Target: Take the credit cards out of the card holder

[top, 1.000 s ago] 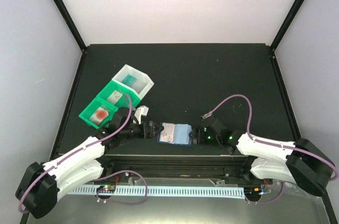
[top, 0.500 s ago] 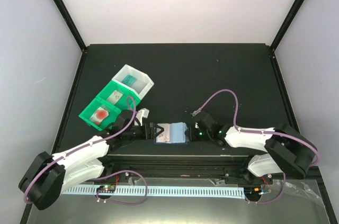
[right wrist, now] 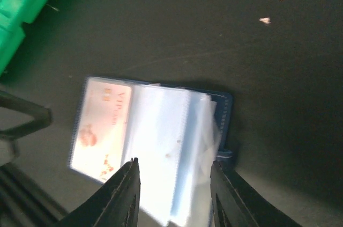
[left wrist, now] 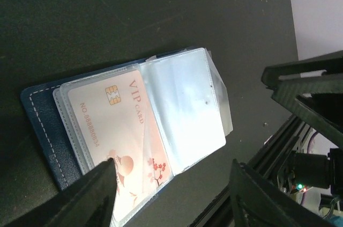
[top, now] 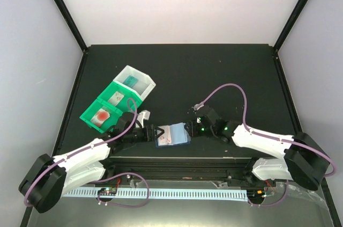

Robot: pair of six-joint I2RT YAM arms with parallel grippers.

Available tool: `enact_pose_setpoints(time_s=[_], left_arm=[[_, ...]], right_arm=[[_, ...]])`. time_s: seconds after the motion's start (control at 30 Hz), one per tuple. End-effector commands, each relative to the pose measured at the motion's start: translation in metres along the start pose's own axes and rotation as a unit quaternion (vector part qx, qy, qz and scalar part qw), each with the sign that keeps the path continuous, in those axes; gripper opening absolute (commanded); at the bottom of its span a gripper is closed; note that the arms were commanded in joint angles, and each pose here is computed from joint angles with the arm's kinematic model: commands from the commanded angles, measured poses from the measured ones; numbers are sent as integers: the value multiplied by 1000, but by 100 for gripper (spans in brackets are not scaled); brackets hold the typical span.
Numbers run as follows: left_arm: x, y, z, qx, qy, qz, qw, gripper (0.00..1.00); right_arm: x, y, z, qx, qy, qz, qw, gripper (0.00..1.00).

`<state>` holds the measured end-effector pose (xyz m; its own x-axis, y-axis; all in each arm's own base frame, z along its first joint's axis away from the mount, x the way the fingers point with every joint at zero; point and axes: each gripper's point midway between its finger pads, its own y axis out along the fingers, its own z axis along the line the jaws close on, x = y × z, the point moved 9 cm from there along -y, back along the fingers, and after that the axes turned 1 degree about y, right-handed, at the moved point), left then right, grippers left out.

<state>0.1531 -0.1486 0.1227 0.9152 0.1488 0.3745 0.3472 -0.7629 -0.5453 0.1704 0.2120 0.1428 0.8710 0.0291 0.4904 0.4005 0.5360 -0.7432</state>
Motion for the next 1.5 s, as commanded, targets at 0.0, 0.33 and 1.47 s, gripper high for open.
enact_pose_setpoints(time_s=[0.0,0.33,1.47], left_arm=[[0,1,2,9,-4,-11,1000,56],[-1,7,10,36,-8,3,999,31],[-23,18,38,71,-28,49,996,2]], right_arm=[[5,-8,16,75,13,-1,997,36],[1,14,40,171,31,47,984,20],[-26,76,31,115,22,102,988,22]])
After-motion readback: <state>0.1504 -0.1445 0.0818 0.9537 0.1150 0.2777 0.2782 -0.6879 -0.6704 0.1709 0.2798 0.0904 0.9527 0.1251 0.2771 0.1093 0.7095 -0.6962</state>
